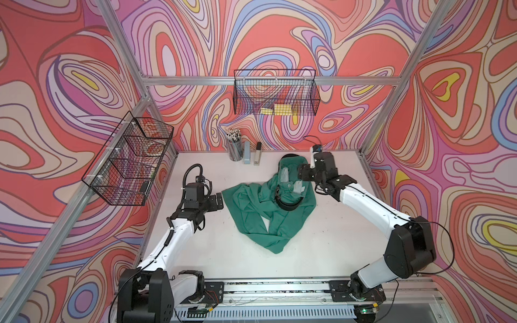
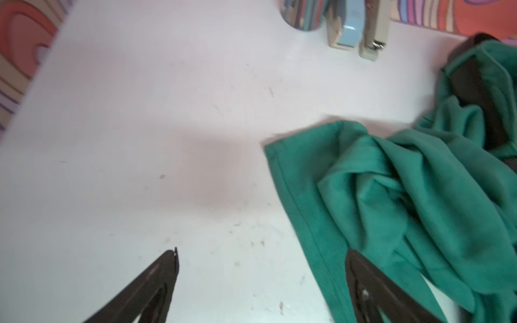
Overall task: Remove the belt from the trousers
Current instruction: Adjust the trousers at the center of the board.
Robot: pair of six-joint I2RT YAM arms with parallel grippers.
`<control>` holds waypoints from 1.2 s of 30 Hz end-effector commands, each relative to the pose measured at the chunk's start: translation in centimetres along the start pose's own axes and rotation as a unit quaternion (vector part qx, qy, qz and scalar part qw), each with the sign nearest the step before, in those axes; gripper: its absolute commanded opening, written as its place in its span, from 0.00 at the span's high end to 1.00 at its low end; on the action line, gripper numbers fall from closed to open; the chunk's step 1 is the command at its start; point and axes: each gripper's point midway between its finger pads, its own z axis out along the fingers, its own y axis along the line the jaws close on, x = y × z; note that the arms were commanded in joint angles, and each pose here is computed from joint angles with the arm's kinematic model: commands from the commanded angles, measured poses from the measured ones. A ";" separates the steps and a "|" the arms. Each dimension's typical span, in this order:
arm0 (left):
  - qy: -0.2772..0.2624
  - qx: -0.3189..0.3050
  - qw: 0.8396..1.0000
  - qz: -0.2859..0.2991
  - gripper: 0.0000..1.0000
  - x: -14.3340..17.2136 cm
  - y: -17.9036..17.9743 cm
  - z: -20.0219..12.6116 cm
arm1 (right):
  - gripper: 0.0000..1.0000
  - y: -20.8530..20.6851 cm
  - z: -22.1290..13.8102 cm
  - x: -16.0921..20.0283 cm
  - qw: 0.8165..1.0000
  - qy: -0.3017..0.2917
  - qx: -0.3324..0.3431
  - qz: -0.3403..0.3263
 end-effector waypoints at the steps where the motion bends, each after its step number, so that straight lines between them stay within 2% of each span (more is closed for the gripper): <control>1: 0.062 0.040 0.997 -0.005 0.06 2.7 -3.2 -0.6 | 0.28 2.1 1.0 2.9 0.998 0.053 0.015 0.027; 6: 0.089 0.081 0.993 -0.012 0.08 4.9 -6.6 -1.6 | 0.43 6.3 4.2 6.4 0.994 0.108 -0.019 0.000; 10: 0.100 0.094 0.990 -0.020 0.08 6.4 -8.0 -2.4 | 0.47 8.2 6.4 9.3 0.989 0.147 -0.033 -0.001; 17: 0.099 0.076 0.992 -0.028 0.05 7.1 -8.6 -5.0 | 0.52 6.9 9.3 13.7 0.977 0.212 0.015 -0.009; 19: 0.095 0.080 0.992 -0.033 0.02 7.2 -8.8 -5.3 | 0.61 7.0 9.9 14.8 0.973 0.230 0.010 -0.030; 21: 0.093 0.078 0.992 -0.030 0.00 7.4 -8.8 -5.3 | 0.81 7.0 10.0 15.5 0.969 0.240 0.003 -0.049; 23: 0.099 0.063 0.993 -0.028 0.00 7.3 -8.4 -5.6 | 1.00 6.9 9.1 14.6 0.969 0.237 0.001 -0.072; 26: 0.084 0.053 0.995 -0.004 0.00 6.1 -8.1 -6.9 | 1.00 8.3 6.3 10.8 0.969 0.214 -0.039 -0.115; 28: 0.053 0.047 0.997 0.030 0.00 4.7 -7.7 -7.8 | 1.00 9.9 4.0 8.0 0.964 0.201 -0.086 -0.150; 32: -0.051 0.044 0.993 0.101 0.00 0.4 -7.7 -9.8 | 1.00 13.6 -0.7 3.8 0.938 0.194 -0.193 -0.214; 36: -0.143 0.088 0.971 0.168 0.00 -3.7 -10.1 -12.4 | 1.00 16.8 -5.1 1.1 0.906 0.184 -0.296 -0.240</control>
